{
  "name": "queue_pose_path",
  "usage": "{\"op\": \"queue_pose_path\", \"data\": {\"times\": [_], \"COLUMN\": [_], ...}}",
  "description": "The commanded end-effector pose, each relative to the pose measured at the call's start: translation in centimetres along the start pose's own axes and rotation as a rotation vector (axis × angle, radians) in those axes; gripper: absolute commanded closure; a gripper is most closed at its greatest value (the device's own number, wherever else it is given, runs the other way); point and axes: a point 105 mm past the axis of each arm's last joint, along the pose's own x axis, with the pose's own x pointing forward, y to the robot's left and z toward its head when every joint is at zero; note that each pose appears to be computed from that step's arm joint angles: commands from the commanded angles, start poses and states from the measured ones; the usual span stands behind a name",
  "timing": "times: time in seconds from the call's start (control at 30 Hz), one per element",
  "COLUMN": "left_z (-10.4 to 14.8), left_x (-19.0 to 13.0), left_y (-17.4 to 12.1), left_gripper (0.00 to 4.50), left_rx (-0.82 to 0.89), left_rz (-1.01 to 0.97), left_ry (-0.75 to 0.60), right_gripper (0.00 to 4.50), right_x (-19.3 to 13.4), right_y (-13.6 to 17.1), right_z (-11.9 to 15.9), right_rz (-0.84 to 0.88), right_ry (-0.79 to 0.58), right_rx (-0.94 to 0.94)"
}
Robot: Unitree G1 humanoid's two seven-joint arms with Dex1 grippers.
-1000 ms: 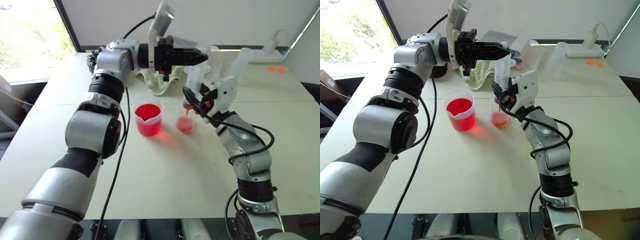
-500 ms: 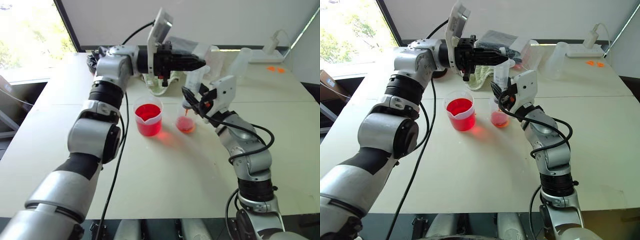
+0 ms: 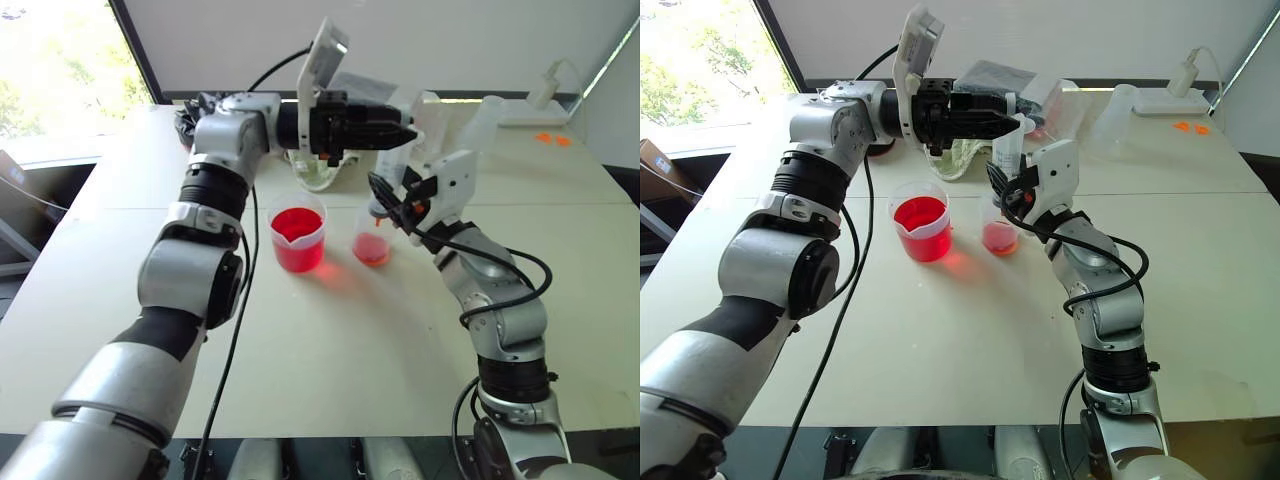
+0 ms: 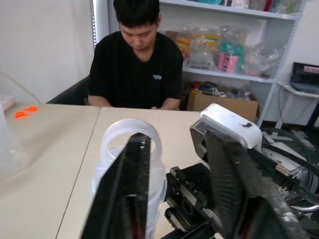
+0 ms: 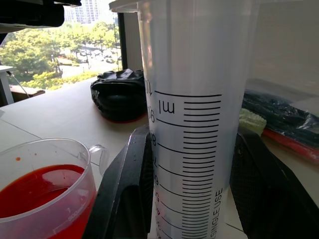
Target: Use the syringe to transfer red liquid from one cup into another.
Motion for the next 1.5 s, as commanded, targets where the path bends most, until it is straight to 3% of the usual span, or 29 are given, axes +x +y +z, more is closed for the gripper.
{"op": "queue_pose_path", "data": {"times": [0.03,0.27,0.87,1.1,1.17,1.5], "left_z": [-0.4,0.4,1.7,0.1,-0.2,-1.0], "left_x": [-0.2,-1.4,-8.6,-11.6,-12.2,-12.8], "left_y": [-0.2,-0.4,-1.0,-2.4,-2.8,-3.5], "left_gripper": [1.24,1.24,1.24,1.24,1.24,1.24], "left_rx": [-0.002,0.013,0.043,0.002,-0.011,-0.037], "left_rz": [-0.002,0.006,0.226,0.332,0.353,0.423], "left_ry": [0.024,0.019,0.007,0.024,0.022,-0.008], "right_gripper": [2.96,2.96,2.96,2.96,2.96,2.96], "right_x": [0.2,0.2,-0.1,-0.2,-0.4,0.4], "right_y": [0.1,0.0,0.4,-0.5,-0.1,-0.9], "right_z": [4.5,4.5,3.6,4.4,3.5,4.5], "right_rz": [0.009,0.004,0.024,0.020,0.055,0.049], "right_ry": [-0.162,-0.165,-0.130,-0.116,-0.075,-0.085], "right_rx": [-0.034,-0.030,0.060,0.124,0.091,0.130]}}
